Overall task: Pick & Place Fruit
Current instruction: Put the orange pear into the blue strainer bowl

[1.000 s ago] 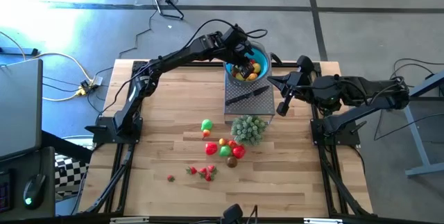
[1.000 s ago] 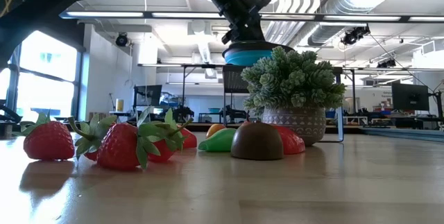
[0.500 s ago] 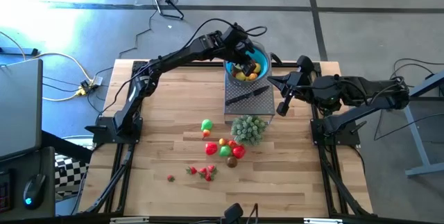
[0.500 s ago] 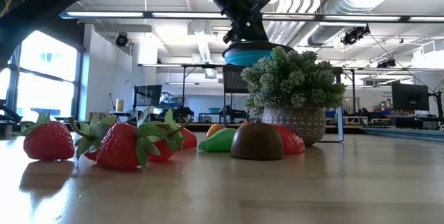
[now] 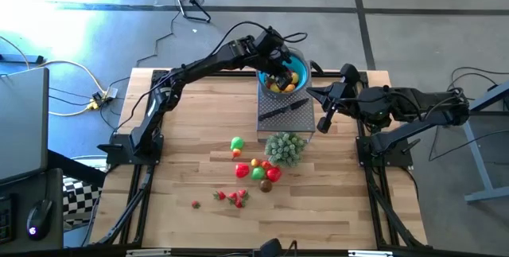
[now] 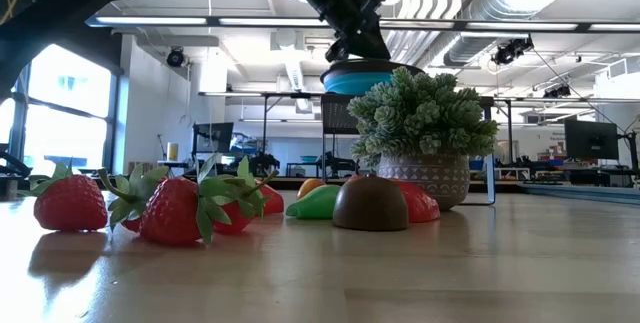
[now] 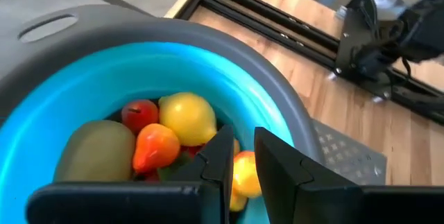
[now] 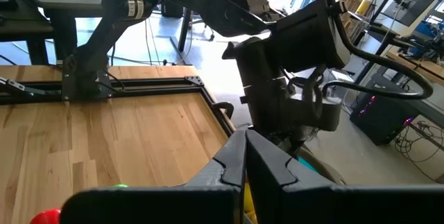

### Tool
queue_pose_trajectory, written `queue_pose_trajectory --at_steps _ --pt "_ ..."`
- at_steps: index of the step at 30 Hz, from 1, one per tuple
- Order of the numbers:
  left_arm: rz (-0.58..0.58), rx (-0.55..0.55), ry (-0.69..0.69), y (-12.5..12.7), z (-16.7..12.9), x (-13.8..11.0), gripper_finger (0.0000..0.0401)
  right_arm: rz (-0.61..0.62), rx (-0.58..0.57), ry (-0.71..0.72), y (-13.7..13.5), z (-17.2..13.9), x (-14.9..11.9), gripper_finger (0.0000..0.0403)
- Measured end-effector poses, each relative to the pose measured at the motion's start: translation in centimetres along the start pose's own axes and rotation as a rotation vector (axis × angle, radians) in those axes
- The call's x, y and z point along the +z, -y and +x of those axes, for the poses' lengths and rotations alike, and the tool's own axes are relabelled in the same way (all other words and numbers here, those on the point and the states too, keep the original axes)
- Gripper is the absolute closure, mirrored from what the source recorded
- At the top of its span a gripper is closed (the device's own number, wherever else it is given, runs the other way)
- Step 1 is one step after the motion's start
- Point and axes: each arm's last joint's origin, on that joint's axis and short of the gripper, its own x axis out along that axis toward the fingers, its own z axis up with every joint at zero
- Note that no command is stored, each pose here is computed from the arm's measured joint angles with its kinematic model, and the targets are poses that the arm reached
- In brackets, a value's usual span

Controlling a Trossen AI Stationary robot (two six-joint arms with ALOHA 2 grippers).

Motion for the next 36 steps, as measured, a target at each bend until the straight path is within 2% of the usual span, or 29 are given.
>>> queue_pose_trajectory --at_steps 9,17,29,33,36 --pt "0.079 0.028 0.093 2.4 -3.6 1.2 0.0346 0.003 -0.003 0.003 0.0 0.0 0.0 0.0398" --pt "0.124 -0.009 0.092 3.2 -3.9 1.2 0.0346 0.056 -0.003 0.005 0.0 0.0 0.1 0.0398" --pt "0.158 -0.056 0.089 5.8 -3.6 0.6 0.0346 0.052 -0.003 0.000 0.0 0.0 0.0 0.0398" --pt "0.157 -0.079 0.107 6.7 -3.3 -0.1 0.0346 0.049 -0.003 -0.001 0.0 0.0 0.0 0.0398" --pt "0.157 -0.087 0.166 7.0 -4.6 -0.5 0.0346 0.043 -0.003 -0.007 0.0 0.0 -0.1 0.0398"
